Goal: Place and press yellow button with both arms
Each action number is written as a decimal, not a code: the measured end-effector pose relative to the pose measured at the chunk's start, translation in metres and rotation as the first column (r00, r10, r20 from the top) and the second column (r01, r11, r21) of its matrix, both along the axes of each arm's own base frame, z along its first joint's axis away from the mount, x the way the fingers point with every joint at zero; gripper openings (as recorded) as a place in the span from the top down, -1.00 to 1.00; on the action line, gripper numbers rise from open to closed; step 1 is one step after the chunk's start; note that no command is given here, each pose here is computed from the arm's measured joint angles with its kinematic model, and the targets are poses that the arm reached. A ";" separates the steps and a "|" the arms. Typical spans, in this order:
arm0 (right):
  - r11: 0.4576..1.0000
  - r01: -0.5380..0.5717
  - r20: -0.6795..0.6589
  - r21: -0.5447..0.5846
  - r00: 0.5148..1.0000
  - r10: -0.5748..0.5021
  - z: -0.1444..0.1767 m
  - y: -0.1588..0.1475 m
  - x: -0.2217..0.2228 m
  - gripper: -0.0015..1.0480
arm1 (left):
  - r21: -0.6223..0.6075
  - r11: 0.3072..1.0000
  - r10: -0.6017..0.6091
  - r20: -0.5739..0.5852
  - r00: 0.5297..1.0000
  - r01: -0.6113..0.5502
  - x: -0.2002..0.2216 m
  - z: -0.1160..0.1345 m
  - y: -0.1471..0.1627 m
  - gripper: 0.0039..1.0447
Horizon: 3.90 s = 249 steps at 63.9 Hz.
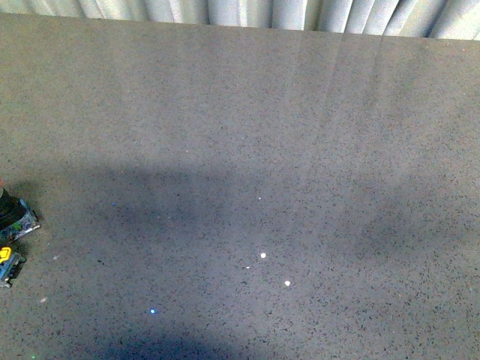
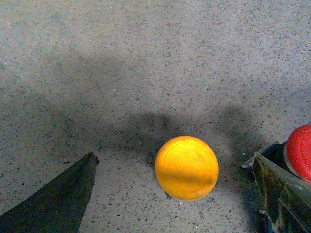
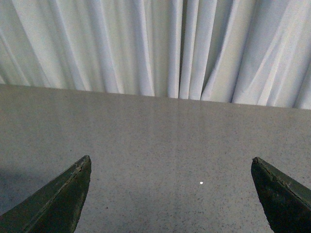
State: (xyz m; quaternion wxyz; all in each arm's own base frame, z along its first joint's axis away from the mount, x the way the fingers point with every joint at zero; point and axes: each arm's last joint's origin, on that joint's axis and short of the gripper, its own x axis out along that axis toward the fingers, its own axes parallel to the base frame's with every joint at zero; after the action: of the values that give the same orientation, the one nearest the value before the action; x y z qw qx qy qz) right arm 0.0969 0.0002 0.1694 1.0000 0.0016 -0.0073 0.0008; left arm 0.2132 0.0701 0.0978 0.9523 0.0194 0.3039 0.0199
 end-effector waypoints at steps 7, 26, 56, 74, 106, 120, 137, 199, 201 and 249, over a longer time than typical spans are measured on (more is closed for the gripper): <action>1.000 0.000 0.000 0.000 1.000 0.000 0.000 0.000 0.000 -0.82 | 0.000 1.000 0.004 -0.009 1.000 -0.004 0.003 -0.003 0.001 -0.83; 1.000 0.000 0.000 0.000 1.000 0.000 0.000 0.000 0.000 -0.82 | -0.001 0.999 0.032 -0.021 0.999 -0.032 0.010 -0.007 0.008 -0.83; 1.000 0.000 0.000 0.000 1.000 0.000 0.000 0.000 0.000 -0.82 | -0.006 0.999 0.044 -0.038 0.998 -0.044 0.011 -0.011 0.010 -0.77; 1.000 0.000 0.000 0.000 1.000 0.000 0.000 0.000 0.000 -0.82 | -0.004 0.999 0.042 -0.034 0.999 -0.042 0.011 -0.012 0.010 0.14; 1.000 0.000 0.000 0.000 1.000 0.000 0.000 0.000 0.000 -0.82 | -0.007 1.000 0.009 -0.021 1.000 -0.009 0.013 -0.010 0.001 0.40; 1.000 0.000 0.000 0.000 1.000 0.000 0.000 0.000 0.000 -0.82 | 0.002 1.000 0.012 -0.004 1.000 -0.012 0.012 -0.001 0.000 0.40; 1.000 0.000 0.000 0.000 1.000 0.000 0.000 0.000 0.000 -0.82 | 0.040 0.999 0.003 0.055 0.998 -0.005 0.029 0.031 0.001 0.40; 1.000 0.000 0.000 0.000 1.000 0.000 0.000 0.000 0.000 -0.82 | 0.330 0.744 -0.608 -0.025 0.793 0.581 0.069 -0.007 -0.236 0.40; 1.000 0.000 0.000 0.000 1.000 0.000 0.000 0.000 0.000 -0.82 | 0.335 0.740 -0.610 -0.029 0.792 0.583 0.069 -0.010 -0.238 0.40; 1.000 0.000 0.000 0.000 1.000 0.000 0.000 0.000 0.000 -0.82 | 0.317 0.728 -0.631 -0.039 0.775 0.609 0.055 -0.020 -0.253 -0.77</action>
State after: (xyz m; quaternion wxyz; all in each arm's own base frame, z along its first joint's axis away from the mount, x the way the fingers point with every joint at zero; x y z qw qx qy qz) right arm 0.0969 0.0002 0.1694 1.0000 0.0016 -0.0073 0.0010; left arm 0.2678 -0.1826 0.0782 0.8988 0.2690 0.2387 -0.2506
